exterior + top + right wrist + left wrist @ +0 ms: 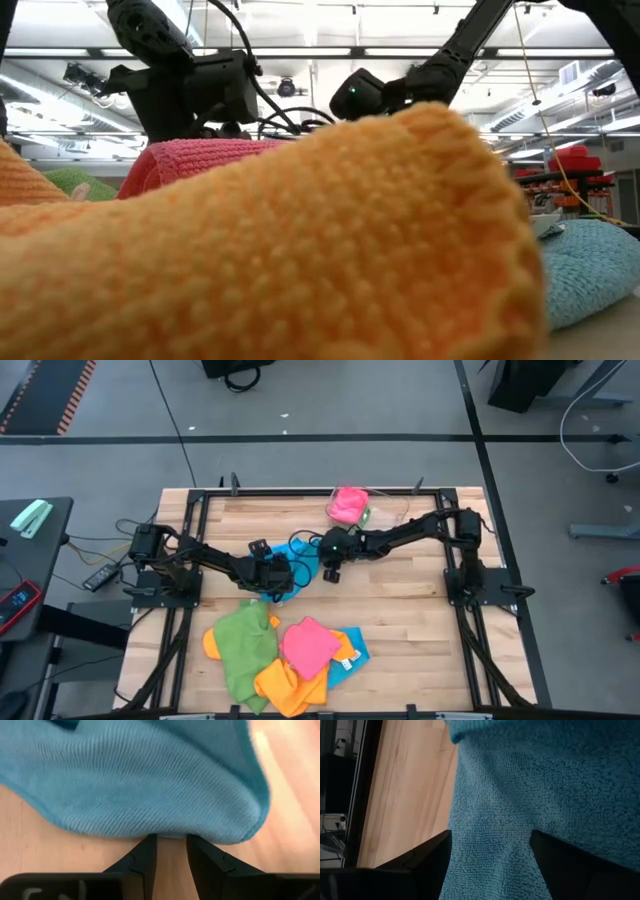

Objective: Fold microfiber towels
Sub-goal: Fold the top blue towel

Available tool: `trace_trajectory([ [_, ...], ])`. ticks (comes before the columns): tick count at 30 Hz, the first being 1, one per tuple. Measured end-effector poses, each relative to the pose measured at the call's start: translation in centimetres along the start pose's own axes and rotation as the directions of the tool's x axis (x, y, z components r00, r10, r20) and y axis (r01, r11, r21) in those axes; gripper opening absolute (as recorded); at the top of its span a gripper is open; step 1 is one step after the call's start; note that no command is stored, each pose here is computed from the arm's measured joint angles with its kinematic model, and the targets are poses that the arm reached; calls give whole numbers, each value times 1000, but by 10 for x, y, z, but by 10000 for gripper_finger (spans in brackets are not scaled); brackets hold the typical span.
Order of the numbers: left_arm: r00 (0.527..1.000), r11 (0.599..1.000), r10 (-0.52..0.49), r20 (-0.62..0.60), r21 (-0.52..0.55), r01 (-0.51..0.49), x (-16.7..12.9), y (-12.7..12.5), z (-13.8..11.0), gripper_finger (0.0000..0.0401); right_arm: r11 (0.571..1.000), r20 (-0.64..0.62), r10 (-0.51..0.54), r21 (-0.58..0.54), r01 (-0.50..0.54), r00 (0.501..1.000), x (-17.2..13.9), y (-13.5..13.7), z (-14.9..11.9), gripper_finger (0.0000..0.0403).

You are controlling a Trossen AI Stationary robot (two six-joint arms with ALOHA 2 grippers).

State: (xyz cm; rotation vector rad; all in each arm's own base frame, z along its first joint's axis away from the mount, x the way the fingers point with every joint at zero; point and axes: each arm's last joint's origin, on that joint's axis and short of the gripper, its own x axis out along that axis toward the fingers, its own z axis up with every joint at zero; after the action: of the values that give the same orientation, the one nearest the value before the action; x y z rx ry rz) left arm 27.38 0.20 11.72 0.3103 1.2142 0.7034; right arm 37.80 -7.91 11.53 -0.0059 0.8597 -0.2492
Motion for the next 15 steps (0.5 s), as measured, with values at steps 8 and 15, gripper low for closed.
trace_trajectory([
  [8,1000,1000,0,4,2,0,0,0,0,286,999,47,46,-1,-46,998,1,2,5,161],
  [15,999,1000,-14,38,-21,15,0,-3,4,286,998,114,52,-24,-49,992,0,4,11,150],
])
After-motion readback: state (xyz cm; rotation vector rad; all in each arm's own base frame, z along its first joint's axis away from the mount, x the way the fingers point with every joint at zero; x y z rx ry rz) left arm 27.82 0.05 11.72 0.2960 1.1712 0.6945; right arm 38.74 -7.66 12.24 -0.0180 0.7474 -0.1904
